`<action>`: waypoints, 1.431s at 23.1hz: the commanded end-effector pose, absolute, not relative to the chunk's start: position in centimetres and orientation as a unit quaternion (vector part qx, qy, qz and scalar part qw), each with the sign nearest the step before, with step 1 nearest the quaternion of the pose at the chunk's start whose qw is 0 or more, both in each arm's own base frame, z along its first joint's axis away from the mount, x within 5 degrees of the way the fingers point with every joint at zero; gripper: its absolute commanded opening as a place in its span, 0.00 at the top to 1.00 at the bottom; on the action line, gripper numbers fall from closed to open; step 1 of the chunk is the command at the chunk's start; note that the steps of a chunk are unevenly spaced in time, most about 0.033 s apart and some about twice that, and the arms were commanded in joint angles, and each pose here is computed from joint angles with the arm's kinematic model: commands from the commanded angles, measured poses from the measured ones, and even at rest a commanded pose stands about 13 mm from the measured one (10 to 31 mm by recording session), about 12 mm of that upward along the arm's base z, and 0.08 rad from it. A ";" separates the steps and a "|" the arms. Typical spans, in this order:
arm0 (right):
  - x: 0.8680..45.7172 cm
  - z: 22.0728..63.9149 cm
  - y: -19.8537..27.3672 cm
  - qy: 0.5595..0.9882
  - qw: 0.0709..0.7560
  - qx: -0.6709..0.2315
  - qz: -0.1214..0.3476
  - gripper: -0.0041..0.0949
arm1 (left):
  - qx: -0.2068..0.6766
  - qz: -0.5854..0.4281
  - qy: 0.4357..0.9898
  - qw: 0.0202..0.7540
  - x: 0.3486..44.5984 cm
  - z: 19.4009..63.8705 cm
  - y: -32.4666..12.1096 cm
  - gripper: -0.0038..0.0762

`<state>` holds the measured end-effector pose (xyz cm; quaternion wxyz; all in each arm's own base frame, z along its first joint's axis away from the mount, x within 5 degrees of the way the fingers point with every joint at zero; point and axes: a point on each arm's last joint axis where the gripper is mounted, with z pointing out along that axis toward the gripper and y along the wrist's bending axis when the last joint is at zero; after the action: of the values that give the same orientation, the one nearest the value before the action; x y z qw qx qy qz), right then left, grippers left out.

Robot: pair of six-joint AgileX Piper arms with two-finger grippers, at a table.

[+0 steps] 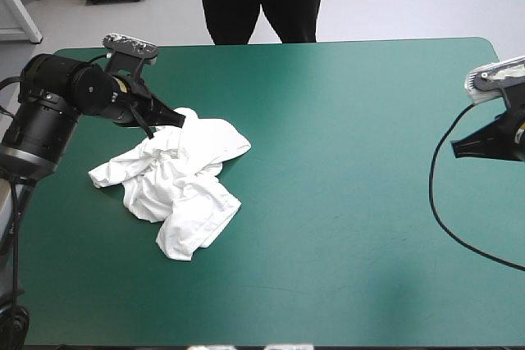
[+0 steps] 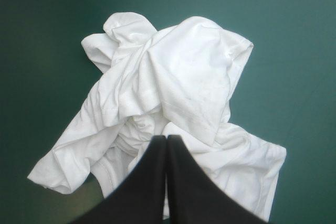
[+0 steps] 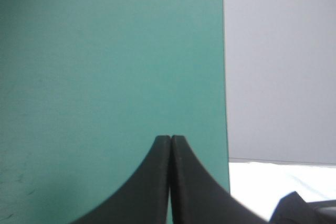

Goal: Fold the cloth

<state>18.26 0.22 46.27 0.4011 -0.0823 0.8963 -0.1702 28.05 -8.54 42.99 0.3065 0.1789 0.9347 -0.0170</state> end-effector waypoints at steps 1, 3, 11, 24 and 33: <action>17.5 48.1 -0.8 0.869 0.445 -0.058 -0.209 0.98 | 0.181 -0.020 0.923 0.338 27.0 44.6 -8.2 0.87; 17.5 48.1 -0.7 0.869 0.446 -0.058 -0.205 0.98 | 0.192 -0.015 0.923 0.332 27.0 44.1 -8.2 0.78; 17.8 47.7 -0.1 0.878 0.444 -0.062 -0.168 0.98 | 0.201 0.000 0.946 0.254 32.3 37.7 -9.8 0.38; 17.8 47.8 -0.1 0.876 0.445 -0.064 -0.171 0.98 | 0.180 0.004 0.977 0.111 39.2 25.1 -10.9 0.38; 17.8 47.9 -0.3 0.873 0.447 -0.063 -0.184 0.98 | 0.188 -0.011 0.978 0.088 39.5 23.6 -11.4 0.96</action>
<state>18.09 0.14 46.34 0.4045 -0.0659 0.8970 -0.1658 39.58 -10.74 22.21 0.0651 0.1865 0.9802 0.0163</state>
